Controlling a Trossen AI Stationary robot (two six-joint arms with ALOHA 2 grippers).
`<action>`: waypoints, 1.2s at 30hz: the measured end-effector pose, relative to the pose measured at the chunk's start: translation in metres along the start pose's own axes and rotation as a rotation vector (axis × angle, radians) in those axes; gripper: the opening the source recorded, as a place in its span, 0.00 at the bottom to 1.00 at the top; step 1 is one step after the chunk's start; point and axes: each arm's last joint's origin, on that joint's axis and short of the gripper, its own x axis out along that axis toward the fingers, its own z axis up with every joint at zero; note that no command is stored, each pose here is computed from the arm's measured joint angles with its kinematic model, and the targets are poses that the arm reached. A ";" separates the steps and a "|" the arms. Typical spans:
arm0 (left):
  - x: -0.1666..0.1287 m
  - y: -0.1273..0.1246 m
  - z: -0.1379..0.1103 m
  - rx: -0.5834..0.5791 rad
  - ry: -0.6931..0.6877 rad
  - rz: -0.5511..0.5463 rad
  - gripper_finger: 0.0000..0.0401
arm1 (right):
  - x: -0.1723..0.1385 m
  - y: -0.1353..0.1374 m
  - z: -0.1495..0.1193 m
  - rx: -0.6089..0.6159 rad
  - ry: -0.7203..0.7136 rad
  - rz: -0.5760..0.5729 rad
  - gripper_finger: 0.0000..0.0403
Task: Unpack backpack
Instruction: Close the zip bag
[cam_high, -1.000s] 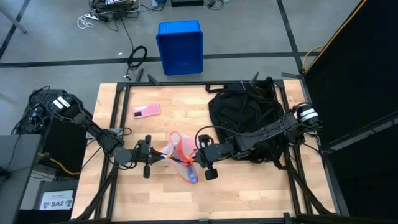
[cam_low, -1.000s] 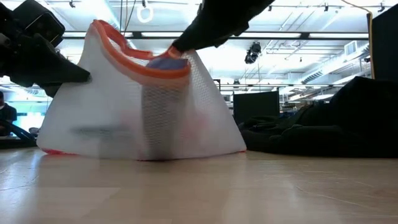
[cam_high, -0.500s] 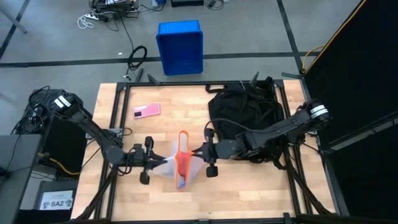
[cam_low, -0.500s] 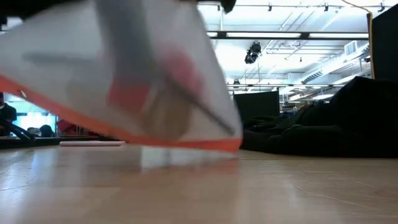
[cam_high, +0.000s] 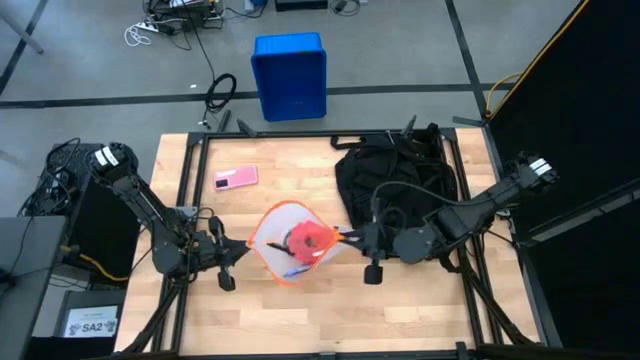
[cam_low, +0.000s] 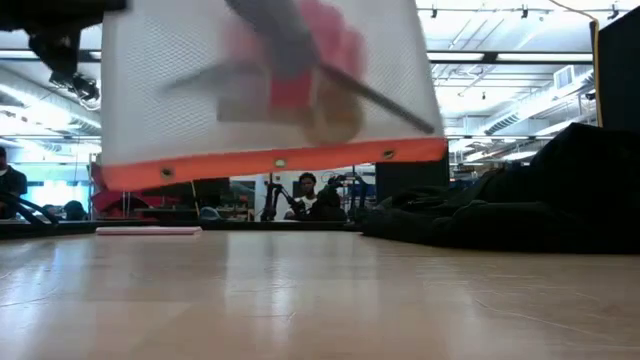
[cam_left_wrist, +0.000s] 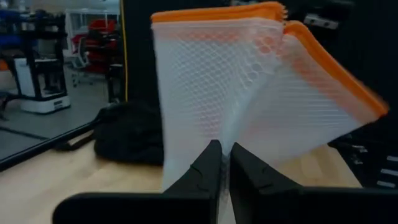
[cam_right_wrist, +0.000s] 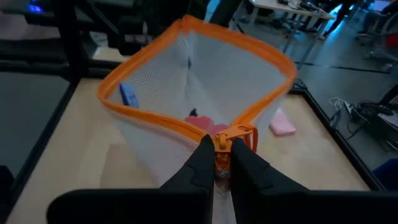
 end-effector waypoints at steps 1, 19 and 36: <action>-0.001 0.001 -0.002 -0.007 0.003 0.003 0.00 | -0.001 0.000 0.000 0.002 -0.002 -0.001 0.00; -0.010 0.028 -0.044 -0.131 0.071 0.009 0.00 | 0.043 -0.006 -0.025 0.045 0.160 -0.042 0.00; -0.005 0.022 -0.041 -0.121 0.130 -0.025 0.00 | 0.028 -0.012 -0.022 0.111 0.176 -0.061 0.00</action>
